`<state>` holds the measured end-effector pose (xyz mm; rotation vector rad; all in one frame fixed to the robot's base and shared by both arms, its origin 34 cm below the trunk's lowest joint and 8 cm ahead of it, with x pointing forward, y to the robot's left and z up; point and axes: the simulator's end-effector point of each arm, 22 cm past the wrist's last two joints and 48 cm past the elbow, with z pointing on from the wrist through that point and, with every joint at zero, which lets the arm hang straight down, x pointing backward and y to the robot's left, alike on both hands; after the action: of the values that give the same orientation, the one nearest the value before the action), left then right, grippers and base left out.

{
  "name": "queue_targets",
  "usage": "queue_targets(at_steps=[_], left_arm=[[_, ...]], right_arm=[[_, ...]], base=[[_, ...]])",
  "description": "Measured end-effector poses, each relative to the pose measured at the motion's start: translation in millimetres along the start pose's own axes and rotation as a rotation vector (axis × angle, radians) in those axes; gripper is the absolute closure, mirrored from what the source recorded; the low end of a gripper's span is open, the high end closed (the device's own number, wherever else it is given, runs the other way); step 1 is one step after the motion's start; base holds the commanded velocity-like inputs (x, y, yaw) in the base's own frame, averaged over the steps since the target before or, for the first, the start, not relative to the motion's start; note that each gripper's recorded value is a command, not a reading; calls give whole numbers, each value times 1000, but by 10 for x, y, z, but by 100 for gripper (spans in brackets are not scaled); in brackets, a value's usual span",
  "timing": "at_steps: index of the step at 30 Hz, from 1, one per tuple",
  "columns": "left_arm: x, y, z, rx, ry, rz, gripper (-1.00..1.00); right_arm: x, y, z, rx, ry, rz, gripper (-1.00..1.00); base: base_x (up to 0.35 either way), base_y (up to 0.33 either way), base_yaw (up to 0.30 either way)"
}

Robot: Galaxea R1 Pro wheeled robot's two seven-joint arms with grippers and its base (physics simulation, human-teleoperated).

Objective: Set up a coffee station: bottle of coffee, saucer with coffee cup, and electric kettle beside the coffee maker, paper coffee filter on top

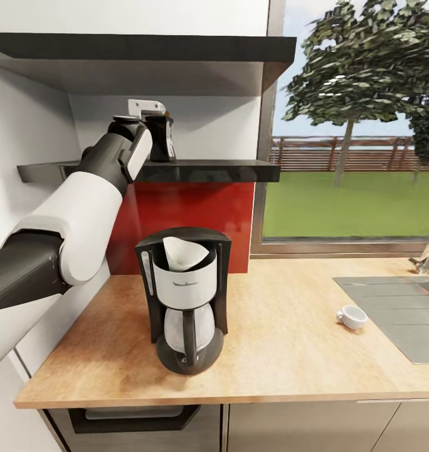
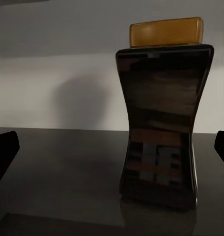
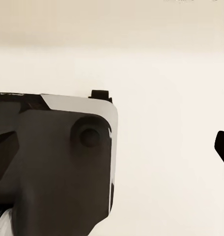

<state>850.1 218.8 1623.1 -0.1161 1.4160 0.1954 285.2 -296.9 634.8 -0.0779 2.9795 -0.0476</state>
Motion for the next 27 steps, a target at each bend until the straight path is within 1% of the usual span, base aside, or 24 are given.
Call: queue_targets(at_steps=[14, 25, 27], left_arm=[[18, -2, 3, 0, 3, -1, -100], [66, -19, 8, 3, 7, 0, -100], [64, -21, 4, 3, 4, -2, -100]], right_arm=[[12, -30, 0, 5, 1, 1, -100], [24, -45, 0, 8, 2, 1, -100], [25, -48, -2, 9, 2, 1, -100]], base=[[1, 0, 0], [21, 0, 0], [139, 0, 0]])
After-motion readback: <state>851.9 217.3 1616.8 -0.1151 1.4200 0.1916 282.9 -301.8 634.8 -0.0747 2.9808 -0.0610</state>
